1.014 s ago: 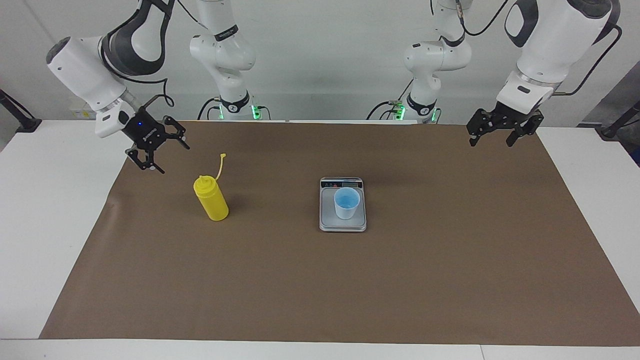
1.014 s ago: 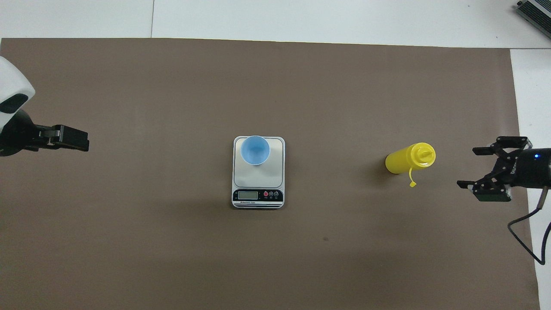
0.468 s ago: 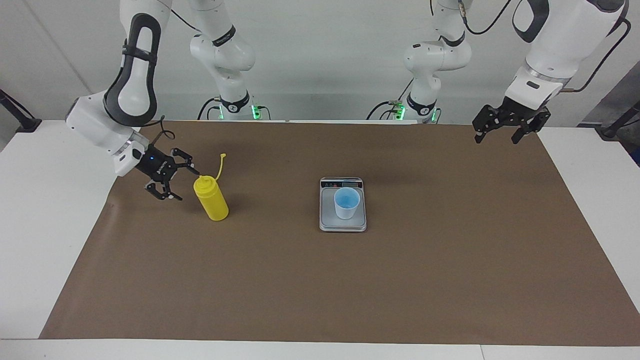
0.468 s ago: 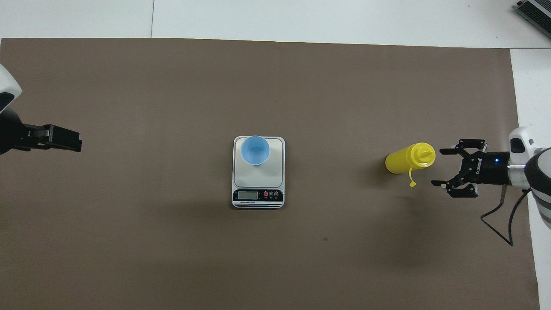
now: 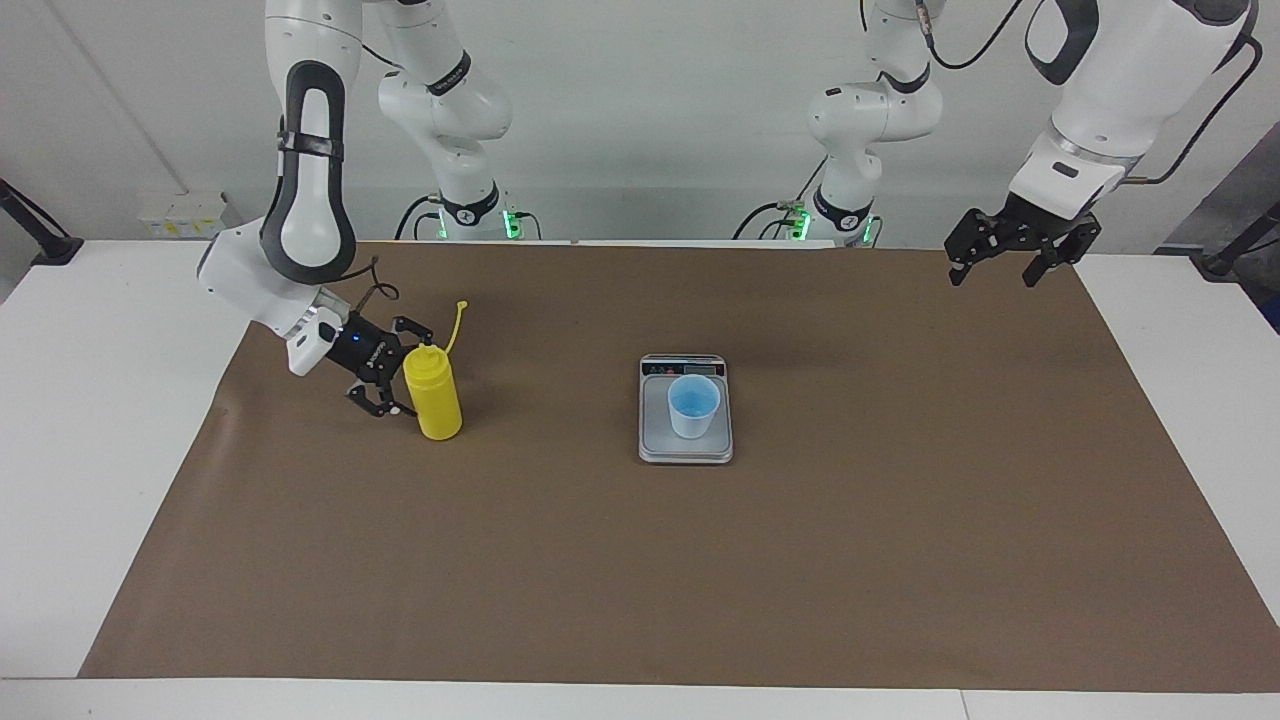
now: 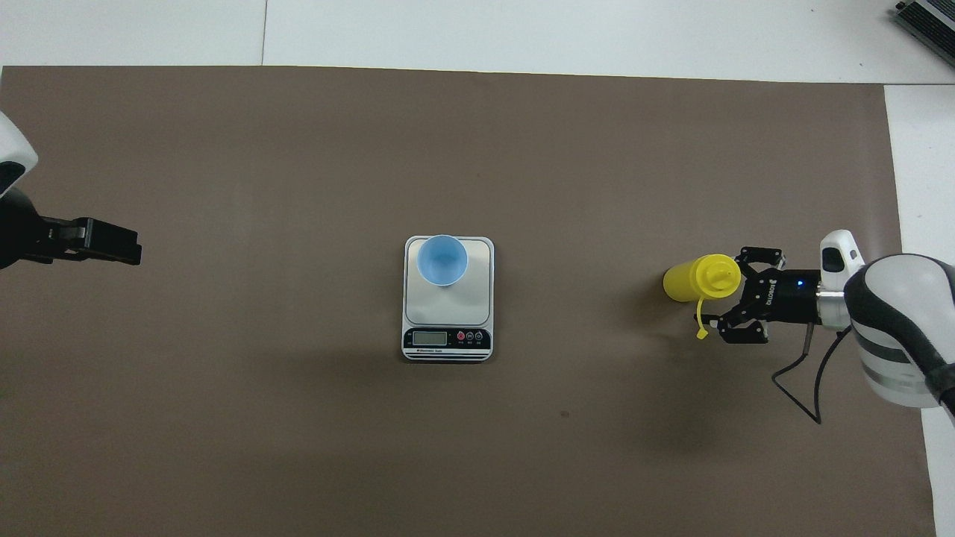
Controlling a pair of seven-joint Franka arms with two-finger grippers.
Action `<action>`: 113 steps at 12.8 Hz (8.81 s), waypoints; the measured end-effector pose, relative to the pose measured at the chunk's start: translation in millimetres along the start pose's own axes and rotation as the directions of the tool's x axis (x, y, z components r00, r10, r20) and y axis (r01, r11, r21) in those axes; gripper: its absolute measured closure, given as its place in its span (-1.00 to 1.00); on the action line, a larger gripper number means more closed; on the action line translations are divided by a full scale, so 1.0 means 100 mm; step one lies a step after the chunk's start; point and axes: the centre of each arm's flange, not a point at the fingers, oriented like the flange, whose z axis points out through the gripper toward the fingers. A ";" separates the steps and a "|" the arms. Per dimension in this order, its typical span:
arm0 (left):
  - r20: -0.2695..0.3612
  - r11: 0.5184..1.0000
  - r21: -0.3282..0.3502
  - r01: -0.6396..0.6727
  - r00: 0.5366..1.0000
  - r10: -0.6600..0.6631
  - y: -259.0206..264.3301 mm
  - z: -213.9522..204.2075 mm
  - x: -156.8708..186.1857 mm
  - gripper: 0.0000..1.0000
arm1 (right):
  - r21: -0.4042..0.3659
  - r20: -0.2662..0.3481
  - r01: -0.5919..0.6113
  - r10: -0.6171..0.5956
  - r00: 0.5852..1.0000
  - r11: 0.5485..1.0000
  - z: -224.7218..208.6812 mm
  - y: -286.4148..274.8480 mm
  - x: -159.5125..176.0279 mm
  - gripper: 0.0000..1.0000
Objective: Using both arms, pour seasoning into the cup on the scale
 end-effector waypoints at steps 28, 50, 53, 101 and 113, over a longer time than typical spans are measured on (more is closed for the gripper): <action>0.001 1.000 0.000 0.014 1.000 -0.014 -0.10 0.00 0.00 -1.00 | -0.244 0.738 0.266 0.000 0.675 0.933 0.89 -1.20 3.32 -0.14; 0.002 1.000 0.000 0.011 1.000 -0.011 -0.09 0.00 0.00 -1.00 | 0.051 0.998 0.655 -0.065 -0.003 0.754 2.25 -1.65 3.90 -0.14; 0.002 1.000 0.000 0.010 1.000 -0.010 -0.08 0.00 0.00 -1.00 | 0.059 0.998 0.651 -0.027 -0.059 0.757 2.19 -1.64 3.87 -0.14; 0.002 1.000 0.000 0.009 1.000 -0.009 -0.08 0.00 0.00 -1.00 | -0.076 0.311 0.146 -0.116 0.943 0.986 0.25 -0.39 1.20 -0.14; 0.006 1.000 0.001 0.004 1.000 -0.004 -0.05 0.00 -0.01 -1.00 | -0.125 0.068 0.119 -0.111 0.992 0.985 0.15 -0.43 0.46 -0.98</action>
